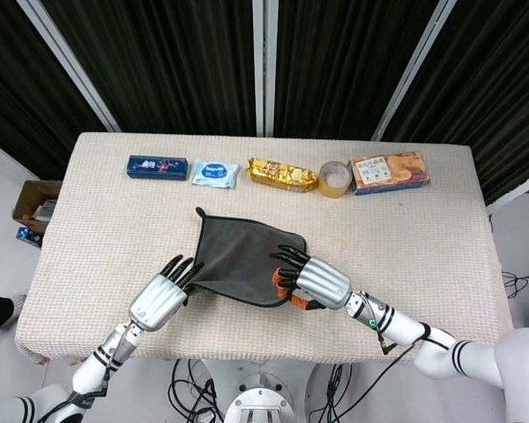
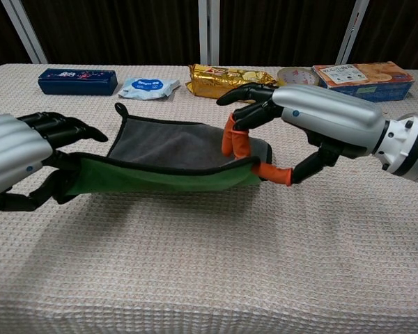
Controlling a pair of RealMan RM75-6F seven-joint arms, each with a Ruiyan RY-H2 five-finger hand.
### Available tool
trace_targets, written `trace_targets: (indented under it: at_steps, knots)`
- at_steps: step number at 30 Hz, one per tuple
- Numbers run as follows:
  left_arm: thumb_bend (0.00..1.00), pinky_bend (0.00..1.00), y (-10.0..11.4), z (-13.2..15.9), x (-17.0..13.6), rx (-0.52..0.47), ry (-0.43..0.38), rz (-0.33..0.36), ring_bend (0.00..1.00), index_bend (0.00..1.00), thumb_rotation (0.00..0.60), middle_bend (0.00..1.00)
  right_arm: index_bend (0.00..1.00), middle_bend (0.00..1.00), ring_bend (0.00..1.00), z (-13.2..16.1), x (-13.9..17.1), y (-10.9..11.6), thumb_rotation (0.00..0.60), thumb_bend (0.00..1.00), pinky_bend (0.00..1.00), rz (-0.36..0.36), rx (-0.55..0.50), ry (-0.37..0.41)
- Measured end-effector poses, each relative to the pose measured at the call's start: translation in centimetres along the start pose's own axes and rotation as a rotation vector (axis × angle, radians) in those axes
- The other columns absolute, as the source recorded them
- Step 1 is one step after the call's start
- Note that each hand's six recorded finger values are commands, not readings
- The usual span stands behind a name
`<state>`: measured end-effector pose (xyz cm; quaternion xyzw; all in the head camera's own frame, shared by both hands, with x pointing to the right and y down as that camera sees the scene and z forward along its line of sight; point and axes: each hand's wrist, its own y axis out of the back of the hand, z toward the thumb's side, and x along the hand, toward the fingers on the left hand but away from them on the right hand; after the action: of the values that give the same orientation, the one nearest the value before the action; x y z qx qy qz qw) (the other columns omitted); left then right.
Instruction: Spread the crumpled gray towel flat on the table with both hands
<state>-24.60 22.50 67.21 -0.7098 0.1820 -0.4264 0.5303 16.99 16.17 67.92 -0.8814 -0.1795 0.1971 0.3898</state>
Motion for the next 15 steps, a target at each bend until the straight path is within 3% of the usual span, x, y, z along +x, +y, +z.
trace_targets:
  at_steps: [6,15]
  knots:
    - [0.61,0.15,-1.2,0.5,-0.4,0.032,-0.018,-0.075,0.11,0.55,0.600,0.12,0.79,0.35,0.08,0.2,0.5,-1.2,0.600,0.52,0.00,0.040,0.026,0.002]
    - [0.59,0.15,-2.1,1.3,-0.6,0.098,-0.040,-0.150,0.11,0.46,0.600,0.11,0.79,0.35,0.08,-0.5,2.0,-0.9,0.600,0.52,0.00,0.088,0.088,-0.017]
